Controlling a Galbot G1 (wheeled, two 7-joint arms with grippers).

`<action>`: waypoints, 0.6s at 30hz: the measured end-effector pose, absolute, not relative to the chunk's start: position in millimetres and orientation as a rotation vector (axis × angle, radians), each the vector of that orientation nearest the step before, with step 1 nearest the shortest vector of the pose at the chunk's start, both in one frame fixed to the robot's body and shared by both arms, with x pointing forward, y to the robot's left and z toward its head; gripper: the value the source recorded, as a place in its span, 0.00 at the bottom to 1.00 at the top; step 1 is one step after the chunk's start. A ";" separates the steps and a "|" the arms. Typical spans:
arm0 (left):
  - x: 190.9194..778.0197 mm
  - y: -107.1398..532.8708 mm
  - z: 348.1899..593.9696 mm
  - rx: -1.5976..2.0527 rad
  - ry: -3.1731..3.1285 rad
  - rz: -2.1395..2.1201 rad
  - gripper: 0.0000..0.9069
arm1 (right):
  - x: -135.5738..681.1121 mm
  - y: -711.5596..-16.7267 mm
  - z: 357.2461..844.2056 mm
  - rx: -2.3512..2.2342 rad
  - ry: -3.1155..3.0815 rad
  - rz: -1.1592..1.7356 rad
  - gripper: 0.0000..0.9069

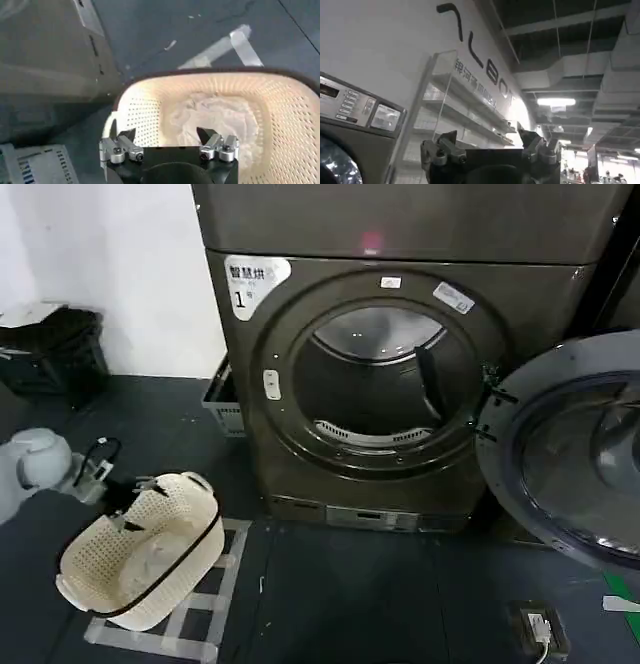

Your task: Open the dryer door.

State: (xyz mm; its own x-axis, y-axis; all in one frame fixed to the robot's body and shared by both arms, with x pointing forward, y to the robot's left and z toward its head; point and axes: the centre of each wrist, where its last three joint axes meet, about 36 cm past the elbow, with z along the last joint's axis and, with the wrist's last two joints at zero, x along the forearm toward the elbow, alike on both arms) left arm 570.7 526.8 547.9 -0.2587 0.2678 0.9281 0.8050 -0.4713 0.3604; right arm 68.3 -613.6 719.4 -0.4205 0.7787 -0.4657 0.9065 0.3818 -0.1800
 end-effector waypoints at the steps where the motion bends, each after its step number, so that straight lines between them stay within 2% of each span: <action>1: 571.8 528.5 548.8 -1.592 -1.295 -1.788 1.00 | 68.4 -613.6 719.0 1.479 2.341 -0.593 1.00; 18: 580.9 540.5 547.4 -1.678 -1.253 -1.803 1.00 | 69.8 -611.6 716.2 1.481 2.338 -0.590 1.00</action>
State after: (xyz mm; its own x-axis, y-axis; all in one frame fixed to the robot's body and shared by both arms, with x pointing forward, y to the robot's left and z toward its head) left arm 580.9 540.5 547.4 -0.2182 0.2906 0.9316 0.7719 -0.5327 0.3470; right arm 69.8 -611.6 716.2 -0.4171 0.7798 -0.4668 0.9079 0.3805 -0.1757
